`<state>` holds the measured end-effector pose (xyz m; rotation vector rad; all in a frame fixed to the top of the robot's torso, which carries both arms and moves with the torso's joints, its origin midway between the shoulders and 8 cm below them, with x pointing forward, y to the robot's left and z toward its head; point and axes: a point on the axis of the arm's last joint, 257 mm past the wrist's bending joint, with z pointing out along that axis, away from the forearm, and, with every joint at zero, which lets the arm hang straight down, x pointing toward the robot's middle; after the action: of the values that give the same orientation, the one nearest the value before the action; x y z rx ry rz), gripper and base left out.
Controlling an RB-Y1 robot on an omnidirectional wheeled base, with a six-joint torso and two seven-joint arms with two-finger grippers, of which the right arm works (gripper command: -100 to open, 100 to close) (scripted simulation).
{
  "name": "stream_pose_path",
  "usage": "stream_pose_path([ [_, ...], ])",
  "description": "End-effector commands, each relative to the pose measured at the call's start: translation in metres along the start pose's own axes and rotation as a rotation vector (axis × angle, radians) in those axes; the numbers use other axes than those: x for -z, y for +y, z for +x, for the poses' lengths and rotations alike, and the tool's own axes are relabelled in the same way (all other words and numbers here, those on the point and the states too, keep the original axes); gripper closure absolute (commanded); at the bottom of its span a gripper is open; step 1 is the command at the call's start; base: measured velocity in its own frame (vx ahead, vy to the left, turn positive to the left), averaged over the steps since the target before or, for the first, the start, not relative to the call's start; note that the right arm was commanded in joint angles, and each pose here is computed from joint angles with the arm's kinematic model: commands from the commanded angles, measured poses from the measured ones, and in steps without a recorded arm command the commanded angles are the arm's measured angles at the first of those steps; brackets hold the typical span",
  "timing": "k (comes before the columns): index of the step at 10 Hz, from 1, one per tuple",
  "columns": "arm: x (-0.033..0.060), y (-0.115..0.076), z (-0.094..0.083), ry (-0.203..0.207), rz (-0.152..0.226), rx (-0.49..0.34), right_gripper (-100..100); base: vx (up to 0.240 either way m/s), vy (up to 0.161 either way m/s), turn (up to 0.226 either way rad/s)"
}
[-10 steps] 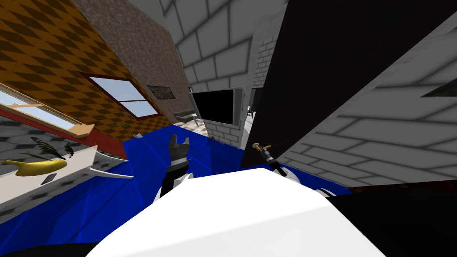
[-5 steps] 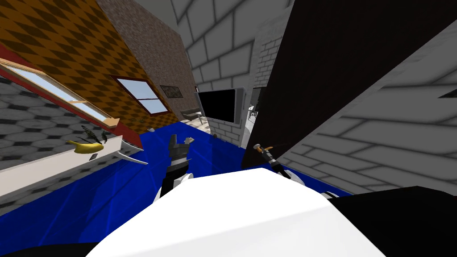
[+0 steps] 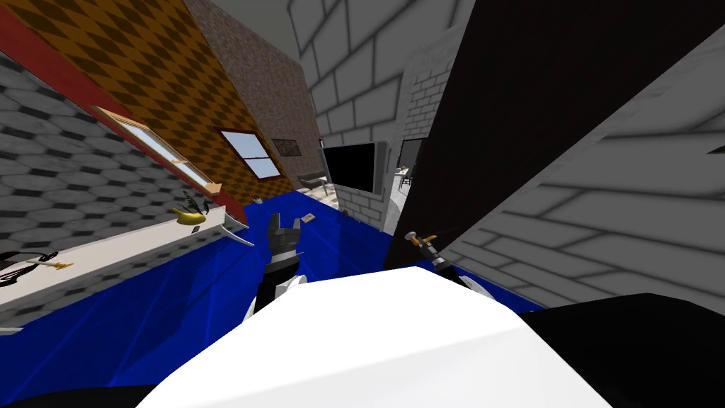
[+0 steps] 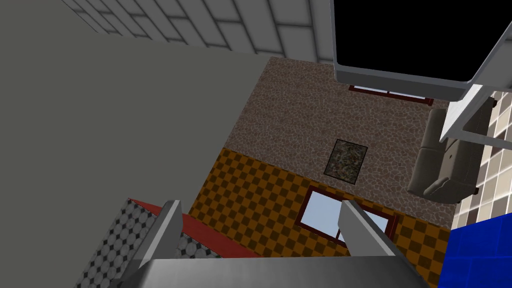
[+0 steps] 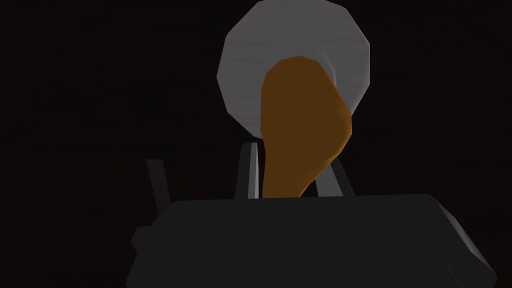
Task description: Pull the door open
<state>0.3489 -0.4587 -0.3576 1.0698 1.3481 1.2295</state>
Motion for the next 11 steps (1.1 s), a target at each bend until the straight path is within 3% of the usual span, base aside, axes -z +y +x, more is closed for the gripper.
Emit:
stream_pose_path([
  [1, 0.0068, 0.002, -0.003, 0.008, -0.006, 0.003, 100, -0.169, -0.097, 0.122],
  [2, 0.0039, -0.001, 0.001, 0.007, 0.000, -0.002, 100, -0.073, -0.043, 0.033],
  [3, 0.0101, -0.002, 0.002, 0.014, 0.000, -0.004, 100, -0.125, -0.050, 0.163],
  [11, 0.0312, 0.001, -0.004, 0.032, -0.007, 0.001, 100, -0.181, -0.077, 0.153],
])
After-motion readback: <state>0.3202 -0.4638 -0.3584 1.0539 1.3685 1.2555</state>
